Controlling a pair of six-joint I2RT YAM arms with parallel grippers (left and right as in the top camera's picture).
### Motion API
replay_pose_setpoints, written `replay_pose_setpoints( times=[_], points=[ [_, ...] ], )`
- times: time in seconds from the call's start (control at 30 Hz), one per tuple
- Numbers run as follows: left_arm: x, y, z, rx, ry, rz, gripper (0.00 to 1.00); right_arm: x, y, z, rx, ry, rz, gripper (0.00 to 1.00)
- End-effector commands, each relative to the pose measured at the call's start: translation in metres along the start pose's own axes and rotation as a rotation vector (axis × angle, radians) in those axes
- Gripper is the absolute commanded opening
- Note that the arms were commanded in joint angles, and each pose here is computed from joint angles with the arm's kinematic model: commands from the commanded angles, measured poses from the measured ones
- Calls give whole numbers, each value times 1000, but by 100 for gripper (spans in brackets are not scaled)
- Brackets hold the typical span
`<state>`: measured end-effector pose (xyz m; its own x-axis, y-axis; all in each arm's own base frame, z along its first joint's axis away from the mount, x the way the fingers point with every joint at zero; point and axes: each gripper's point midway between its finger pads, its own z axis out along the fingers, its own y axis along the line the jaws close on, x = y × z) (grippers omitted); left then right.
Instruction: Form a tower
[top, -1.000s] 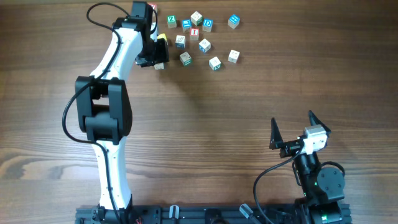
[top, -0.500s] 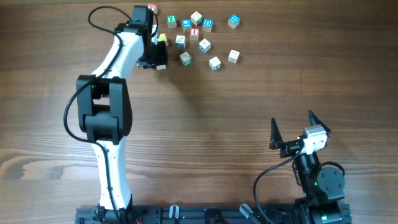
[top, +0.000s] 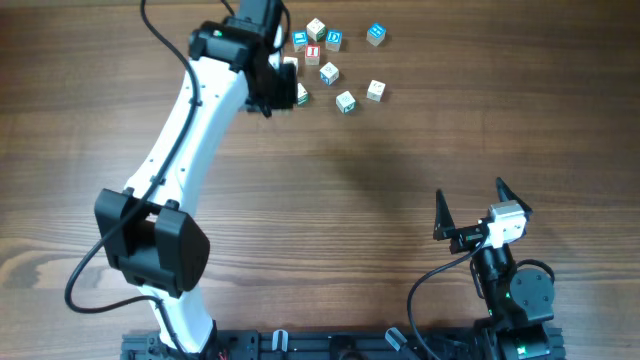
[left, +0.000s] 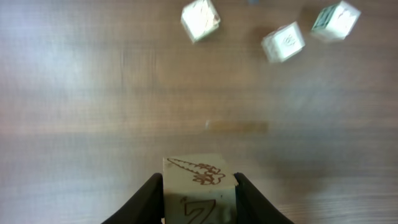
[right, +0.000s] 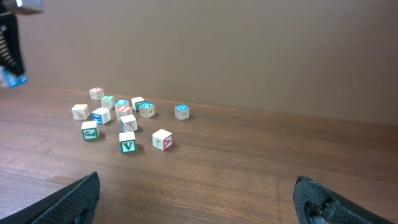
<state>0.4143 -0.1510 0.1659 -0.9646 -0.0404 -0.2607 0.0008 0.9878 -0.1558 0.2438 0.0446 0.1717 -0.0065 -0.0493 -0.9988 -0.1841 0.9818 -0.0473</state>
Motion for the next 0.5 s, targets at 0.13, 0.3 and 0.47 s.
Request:
replay_pose_setpoints(
  times=[0.13, 0.3, 0.47],
  points=[
    [81, -3, 83, -144, 150, -119, 31, -2, 1, 0, -8, -8, -5, 100],
    [110, 6, 117, -177, 163, -90, 32, -2, 1, 0, -8, -8, -5, 100],
    [114, 9, 136, -156, 131, -81, 33, -2, 1, 0, -8, -8, -5, 100]
  ],
)
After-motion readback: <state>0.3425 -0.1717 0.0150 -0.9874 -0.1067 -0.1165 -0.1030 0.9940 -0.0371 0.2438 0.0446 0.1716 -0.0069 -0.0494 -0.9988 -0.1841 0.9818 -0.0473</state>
